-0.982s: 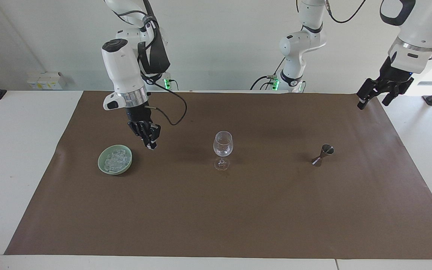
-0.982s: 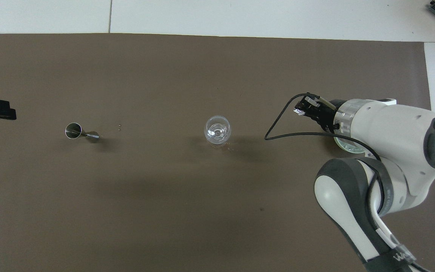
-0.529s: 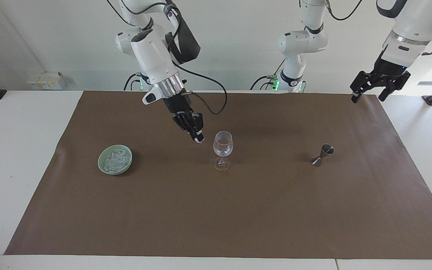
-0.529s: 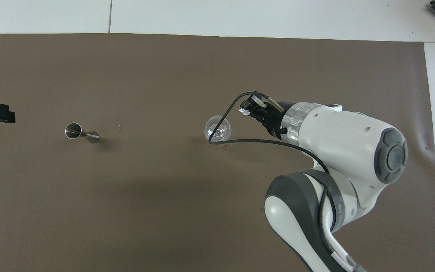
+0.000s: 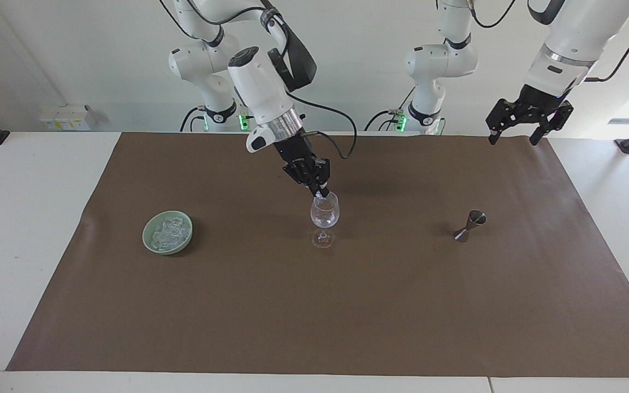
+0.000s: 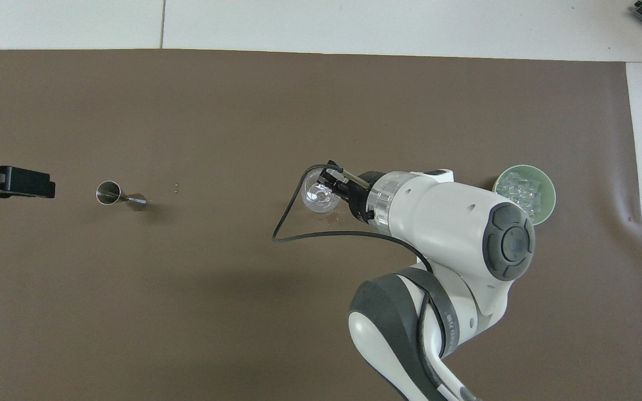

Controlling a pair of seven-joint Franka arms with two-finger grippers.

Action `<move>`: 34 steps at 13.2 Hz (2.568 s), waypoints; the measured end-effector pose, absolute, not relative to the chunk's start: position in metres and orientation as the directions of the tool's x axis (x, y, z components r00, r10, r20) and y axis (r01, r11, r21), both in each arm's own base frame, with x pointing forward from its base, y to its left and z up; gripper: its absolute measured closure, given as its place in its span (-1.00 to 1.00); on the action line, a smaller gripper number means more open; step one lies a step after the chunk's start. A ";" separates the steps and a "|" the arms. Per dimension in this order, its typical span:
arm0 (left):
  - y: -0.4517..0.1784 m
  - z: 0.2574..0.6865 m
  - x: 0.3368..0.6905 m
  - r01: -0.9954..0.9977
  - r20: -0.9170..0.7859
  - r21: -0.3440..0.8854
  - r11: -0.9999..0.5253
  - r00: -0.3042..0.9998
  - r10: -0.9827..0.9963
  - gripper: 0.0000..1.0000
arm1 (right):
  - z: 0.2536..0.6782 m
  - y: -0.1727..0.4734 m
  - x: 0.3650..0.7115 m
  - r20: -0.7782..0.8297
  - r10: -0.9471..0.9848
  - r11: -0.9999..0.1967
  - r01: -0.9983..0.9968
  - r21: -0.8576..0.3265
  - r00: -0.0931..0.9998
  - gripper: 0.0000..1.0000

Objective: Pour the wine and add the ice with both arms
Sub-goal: 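Tilt the green cup over the wine glass with the right gripper, then set the green cup back down, open and retract the right gripper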

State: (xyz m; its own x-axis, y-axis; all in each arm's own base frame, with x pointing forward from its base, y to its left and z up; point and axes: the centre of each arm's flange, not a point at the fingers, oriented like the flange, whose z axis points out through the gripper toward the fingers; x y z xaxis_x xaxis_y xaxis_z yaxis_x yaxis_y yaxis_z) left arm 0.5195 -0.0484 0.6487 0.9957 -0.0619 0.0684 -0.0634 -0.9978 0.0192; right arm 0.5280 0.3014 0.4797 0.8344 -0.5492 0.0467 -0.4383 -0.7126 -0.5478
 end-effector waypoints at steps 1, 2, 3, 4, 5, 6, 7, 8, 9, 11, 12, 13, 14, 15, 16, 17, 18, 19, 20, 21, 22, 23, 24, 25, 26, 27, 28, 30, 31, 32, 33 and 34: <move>-0.047 0.649 0.519 -0.061 0.069 0.019 -0.998 0.996 -0.059 -1.00 | 0.478 0.302 0.528 0.046 -0.547 -0.715 -0.437 -0.546 0.836 0.47; -0.045 0.649 0.519 -0.058 0.069 0.020 -0.998 0.996 -0.056 -1.00 | 0.477 0.303 0.528 0.046 -0.546 -0.716 -0.437 -0.544 0.837 0.47; -0.044 0.649 0.519 -0.055 0.069 0.020 -0.998 0.996 -0.053 -1.00 | 0.475 0.303 0.528 0.044 -0.546 -0.716 -0.438 -0.543 0.837 0.47; -0.043 0.649 0.519 -0.053 0.068 0.020 -0.998 0.996 -0.052 -1.00 | 0.474 0.303 0.529 0.044 -0.546 -0.717 -0.440 -0.541 0.837 0.47; -0.043 0.648 0.519 -0.054 0.065 0.020 -0.998 0.996 -0.053 -1.00 | 0.473 0.303 0.529 0.043 -0.546 -0.717 -0.440 -0.540 0.837 0.29; -0.045 0.648 0.518 -0.057 0.062 0.020 -0.998 0.997 -0.056 -1.00 | 0.473 0.302 0.529 0.043 -0.547 -0.717 -0.441 -0.540 0.836 0.04; -0.045 0.647 0.518 -0.058 0.060 0.019 -0.998 0.997 -0.056 -1.00 | 0.473 0.302 0.529 0.043 -0.547 -0.717 -0.441 -0.540 0.836 -0.15; -0.044 0.647 0.518 -0.056 0.060 0.020 -0.998 0.997 -0.055 -1.00 | 0.473 0.301 0.530 0.044 -0.548 -0.716 -0.442 -0.540 0.835 -0.41; -0.042 0.647 0.518 -0.053 0.059 0.020 -0.998 0.997 -0.052 -1.00 | 0.474 0.301 0.530 0.044 -0.549 -0.716 -0.442 -0.541 0.835 -0.52; -0.038 0.647 0.518 -0.044 0.059 0.021 -0.999 0.997 -0.043 -1.00 | 0.477 0.300 0.532 0.048 -0.552 -0.712 -0.441 -0.547 0.832 -0.65; -0.037 0.647 0.518 -0.042 0.058 0.021 -0.999 0.997 -0.041 -1.00 | 0.481 0.297 0.534 0.053 -0.557 -0.707 -0.440 -0.553 0.829 -0.65; -0.037 0.647 0.518 -0.042 0.058 0.021 -0.999 0.997 -0.041 -1.00 | 0.486 0.293 0.536 0.058 -0.564 -0.701 -0.441 -0.560 0.824 -0.78; -0.037 0.647 0.518 -0.042 0.058 0.021 -0.999 0.997 -0.041 -1.00 | 0.494 0.286 0.538 0.063 -0.574 -0.693 -0.444 -0.568 0.816 -0.78; -0.037 0.647 0.518 -0.042 0.058 0.021 -0.999 0.998 -0.041 -1.00 | 0.503 0.276 0.538 0.065 -0.584 -0.686 -0.449 -0.572 0.810 -0.88; -0.037 0.647 0.518 -0.042 0.057 0.021 -0.999 0.998 -0.041 -1.00 | 0.512 0.265 0.536 0.059 -0.590 -0.683 -0.458 -0.570 0.806 -1.00; -0.037 0.647 0.518 -0.042 0.057 0.021 -0.999 0.998 -0.041 -1.00 | 0.521 0.253 0.533 0.046 -0.593 -0.682 -0.472 -0.559 0.804 -1.00; -0.037 0.647 0.518 -0.042 0.057 0.021 -0.999 0.998 -0.041 -1.00 | 0.530 0.237 0.530 0.035 -0.594 -0.690 -0.486 -0.536 0.804 -1.00; -0.037 0.647 0.518 -0.042 0.057 0.021 -0.999 0.998 -0.041 -1.00 | 0.538 0.219 0.526 0.046 -0.584 -0.718 -0.489 -0.494 0.811 -1.00; -0.037 0.647 0.518 -0.042 0.057 0.021 -0.999 0.998 -0.041 -1.00 | 0.544 0.199 0.522 0.082 -0.556 -0.771 -0.476 -0.423 0.827 -1.00; -0.037 0.647 0.518 -0.042 0.057 0.021 -0.999 0.998 -0.041 -1.00 | 0.549 0.179 0.518 0.123 -0.514 -0.826 -0.451 -0.339 0.849 -1.00; -0.037 0.647 0.518 -0.042 0.057 0.021 -0.999 0.998 -0.041 -1.00 | 0.552 0.163 0.515 0.149 -0.476 -0.863 -0.427 -0.271 0.867 -1.00; -0.037 0.647 0.518 -0.042 0.057 0.021 -0.999 0.998 -0.041 -1.00 | 0.555 0.146 0.513 0.164 -0.444 -0.887 -0.407 -0.220 0.881 -1.00; -0.037 0.647 0.518 -0.042 0.057 0.021 -0.999 0.998 -0.041 -1.00 | 0.559 0.126 0.512 0.168 -0.419 -0.903 -0.389 -0.185 0.892 -1.00; -0.037 0.647 0.518 -0.042 0.057 0.021 -0.999 0.998 -0.041 -1.00 | 0.564 0.104 0.511 0.164 -0.397 -0.914 -0.373 -0.159 0.903 -1.00; -0.037 0.647 0.518 -0.042 0.057 0.021 -0.999 0.998 -0.041 -1.00 | 0.571 0.079 0.511 0.157 -0.375 -0.924 -0.356 -0.137 0.914 -1.00; -0.037 0.647 0.518 -0.042 0.057 0.021 -0.999 0.998 -0.041 -1.00 | 0.580 0.055 0.511 0.152 -0.356 -0.933 -0.340 -0.121 0.922 -1.00; -0.037 0.647 0.518 -0.042 0.057 0.021 -0.999 0.998 -0.041 -1.00 | 0.590 0.033 0.511 0.152 -0.339 -0.939 -0.325 -0.109 0.929 -1.00; -0.037 0.647 0.518 -0.042 0.056 0.021 -0.999 0.998 -0.041 -1.00 | 0.609 -0.002 0.510 0.149 -0.310 -0.950 -0.299 -0.090 0.939 -1.00; -0.037 0.647 0.518 -0.042 0.056 0.021 -0.999 0.998 -0.041 -1.00 | 0.618 -0.013 0.509 0.145 -0.305 -0.952 -0.296 -0.079 0.941 -1.00; -0.037 0.647 0.518 -0.042 0.056 0.021 -0.999 0.998 -0.041 -1.00 | 0.626 -0.022 0.510 0.144 -0.299 -0.954 -0.293 -0.059 0.943 -1.00; -0.037 0.647 0.518 -0.042 0.056 0.021 -0.999 0.998 -0.041 -1.00 | 0.632 -0.027 0.513 0.146 -0.289 -0.957 -0.286 -0.037 0.946 -1.00; -0.037 0.647 0.518 -0.042 0.056 0.021 -0.999 0.998 -0.041 -1.00 | 0.636 -0.028 0.516 0.147 -0.281 -0.960 -0.280 -0.028 0.948 -1.00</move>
